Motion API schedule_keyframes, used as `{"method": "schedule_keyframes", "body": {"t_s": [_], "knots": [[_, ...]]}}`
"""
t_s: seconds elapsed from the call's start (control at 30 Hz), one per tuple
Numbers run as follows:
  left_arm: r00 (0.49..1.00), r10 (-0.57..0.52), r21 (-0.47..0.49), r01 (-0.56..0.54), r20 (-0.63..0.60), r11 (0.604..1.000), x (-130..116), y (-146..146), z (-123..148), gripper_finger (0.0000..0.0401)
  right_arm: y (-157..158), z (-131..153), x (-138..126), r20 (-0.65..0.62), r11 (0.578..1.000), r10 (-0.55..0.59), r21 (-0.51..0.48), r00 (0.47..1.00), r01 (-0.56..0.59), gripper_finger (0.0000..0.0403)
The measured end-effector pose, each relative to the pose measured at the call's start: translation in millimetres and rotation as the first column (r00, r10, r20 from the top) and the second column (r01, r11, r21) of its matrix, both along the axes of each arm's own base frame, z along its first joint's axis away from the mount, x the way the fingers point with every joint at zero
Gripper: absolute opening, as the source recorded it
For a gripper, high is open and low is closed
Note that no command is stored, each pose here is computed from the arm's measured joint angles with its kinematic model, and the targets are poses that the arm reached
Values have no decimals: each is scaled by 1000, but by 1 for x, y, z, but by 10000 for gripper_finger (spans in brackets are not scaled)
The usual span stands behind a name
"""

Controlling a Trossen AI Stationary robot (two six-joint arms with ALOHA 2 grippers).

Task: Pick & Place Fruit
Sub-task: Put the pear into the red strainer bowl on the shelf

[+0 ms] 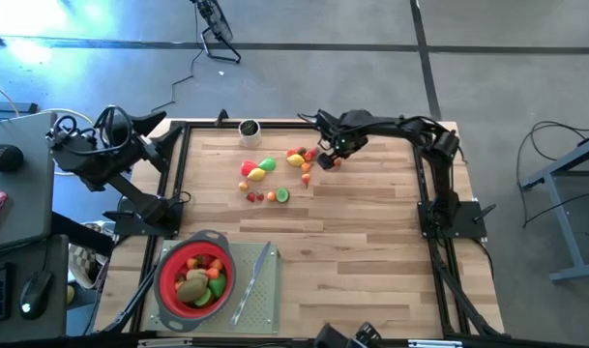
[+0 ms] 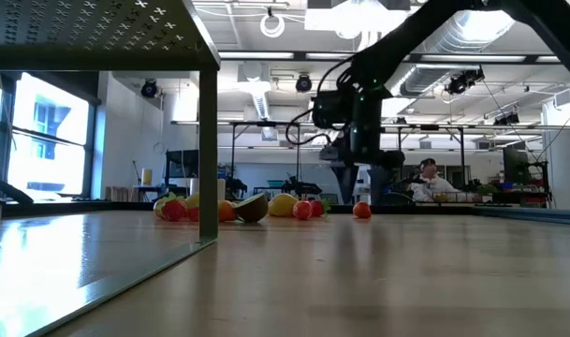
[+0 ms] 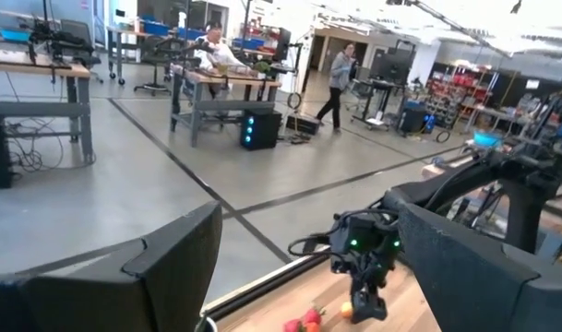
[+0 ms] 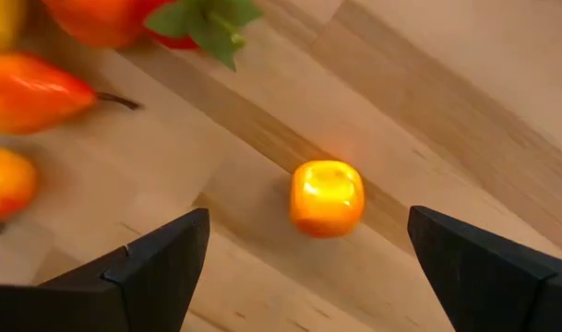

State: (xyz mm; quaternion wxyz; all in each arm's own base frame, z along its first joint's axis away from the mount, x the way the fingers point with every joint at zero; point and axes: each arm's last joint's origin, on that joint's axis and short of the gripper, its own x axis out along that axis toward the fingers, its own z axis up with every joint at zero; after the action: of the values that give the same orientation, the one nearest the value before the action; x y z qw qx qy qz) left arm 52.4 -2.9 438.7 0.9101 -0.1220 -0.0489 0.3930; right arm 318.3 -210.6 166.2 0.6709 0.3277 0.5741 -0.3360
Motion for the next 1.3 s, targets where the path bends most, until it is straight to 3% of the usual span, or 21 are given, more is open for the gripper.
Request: {"method": "schedule_keyframes", "body": {"t_s": [0.27, 1.3], "knots": [[1000, 0, 0, 0, 0, 1000, 0, 0, 0, 321, -2, -7, 1, 1, 998, 52, 18, 999, -52, 362], [1000, 0, -3, 0, -2, 1000, 0, 0, -2, 321, -9, -6, 4, 39, 999, 39, -37, 998, -38, 362]]}}
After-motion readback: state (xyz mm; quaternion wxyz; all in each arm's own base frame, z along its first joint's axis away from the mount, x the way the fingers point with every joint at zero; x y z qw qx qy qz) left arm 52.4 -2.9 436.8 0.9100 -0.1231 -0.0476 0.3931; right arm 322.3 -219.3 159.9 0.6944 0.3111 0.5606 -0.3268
